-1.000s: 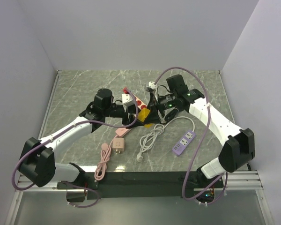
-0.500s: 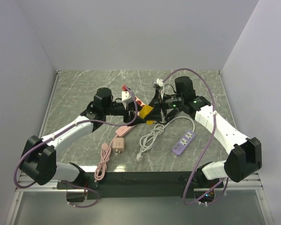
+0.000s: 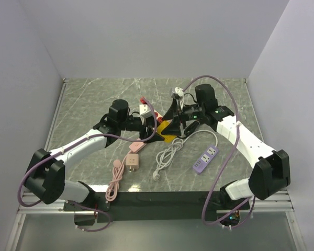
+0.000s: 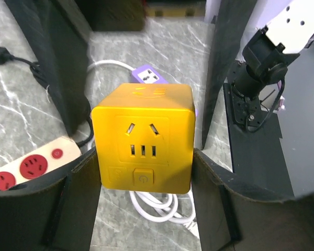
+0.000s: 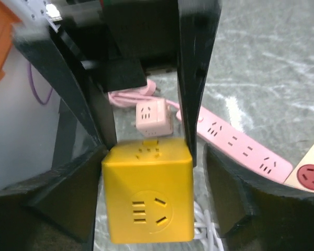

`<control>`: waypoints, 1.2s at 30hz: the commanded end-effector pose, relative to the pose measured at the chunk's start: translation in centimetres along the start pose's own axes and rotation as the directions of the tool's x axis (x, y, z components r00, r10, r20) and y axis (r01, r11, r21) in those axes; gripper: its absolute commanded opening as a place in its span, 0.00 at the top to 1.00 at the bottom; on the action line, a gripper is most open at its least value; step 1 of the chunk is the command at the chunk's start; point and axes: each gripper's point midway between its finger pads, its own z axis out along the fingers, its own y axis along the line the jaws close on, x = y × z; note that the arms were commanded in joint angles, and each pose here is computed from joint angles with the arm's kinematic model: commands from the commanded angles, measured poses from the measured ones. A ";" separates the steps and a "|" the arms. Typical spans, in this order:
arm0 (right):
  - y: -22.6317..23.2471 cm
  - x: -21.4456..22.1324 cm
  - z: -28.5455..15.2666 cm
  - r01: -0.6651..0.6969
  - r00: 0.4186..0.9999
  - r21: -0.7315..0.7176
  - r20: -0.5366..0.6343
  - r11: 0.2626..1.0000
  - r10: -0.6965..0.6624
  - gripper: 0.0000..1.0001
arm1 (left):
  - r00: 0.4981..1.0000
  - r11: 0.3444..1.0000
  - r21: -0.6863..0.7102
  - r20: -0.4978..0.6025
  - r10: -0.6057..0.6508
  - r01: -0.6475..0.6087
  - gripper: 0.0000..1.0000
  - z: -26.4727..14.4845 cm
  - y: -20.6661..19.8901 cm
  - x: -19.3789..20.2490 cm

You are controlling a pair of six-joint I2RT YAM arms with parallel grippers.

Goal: Insert the plug

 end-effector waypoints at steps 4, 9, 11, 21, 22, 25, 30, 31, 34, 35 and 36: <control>-1.7 -4.4 -2.1 0.093 0.986 0.155 0.120 0.983 -0.112 0.07 | 1.000 0.998 -0.063 0.005 -0.005 0.005 1.00 0.4 1.4 0.2; -4.8 -5.9 -4.6 -0.062 0.968 0.402 0.249 0.914 -0.044 0.05 | 0.997 0.985 -0.157 0.050 -0.063 0.070 1.00 -0.1 3.0 -0.5; -6.1 -6.6 -6.2 -0.130 0.946 0.517 0.320 0.846 -0.050 0.04 | 0.992 0.971 -0.213 0.078 -0.096 0.110 1.00 -0.4 4.1 -0.9; -5.0 -7.1 -7.3 -0.320 0.842 0.694 0.520 0.645 -0.142 0.05 | 0.846 0.787 -0.391 0.447 -0.291 0.477 1.00 -2.1 9.3 -6.5; -4.6 -7.8 -7.6 -0.332 0.812 0.685 0.557 0.648 -0.173 0.05 | 0.828 0.774 -0.392 0.479 -0.290 0.498 1.00 -2.3 9.6 -7.0; -5.1 -5.4 -7.7 -0.377 0.785 0.687 0.593 0.622 -0.179 0.05 | 0.767 0.726 -0.370 0.550 -0.332 0.579 1.00 -2.7 10.1 -7.9; -4.9 -4.4 -7.9 -0.363 0.773 0.717 0.589 0.594 -0.238 0.05 | 0.675 0.663 -0.320 0.627 -0.388 0.677 1.00 -2.9 10.9 -8.6; -4.9 -4.3 -7.7 -0.355 0.770 0.723 0.586 0.592 -0.253 0.05 | 0.661 0.667 -0.294 0.635 -0.399 0.685 1.00 -2.8 10.7 -9.0; -4.7 -4.5 -6.9 -0.339 0.764 0.720 0.586 0.605 -0.269 0.05 | 0.581 0.628 -0.223 0.679 -0.449 0.746 1.00 -2.8 10.7 -9.5; -4.7 -4.6 -6.7 -0.338 0.762 0.720 0.587 0.607 -0.272 0.06 | 0.566 0.618 -0.212 0.685 -0.459 0.757 1.00 -2.8 10.7 -9.5; -4.7 -4.5 -6.3 -0.336 0.763 0.720 0.586 0.607 -0.272 0.06 | 0.557 0.607 -0.211 0.690 -0.463 0.766 1.00 -2.9 10.8 -9.4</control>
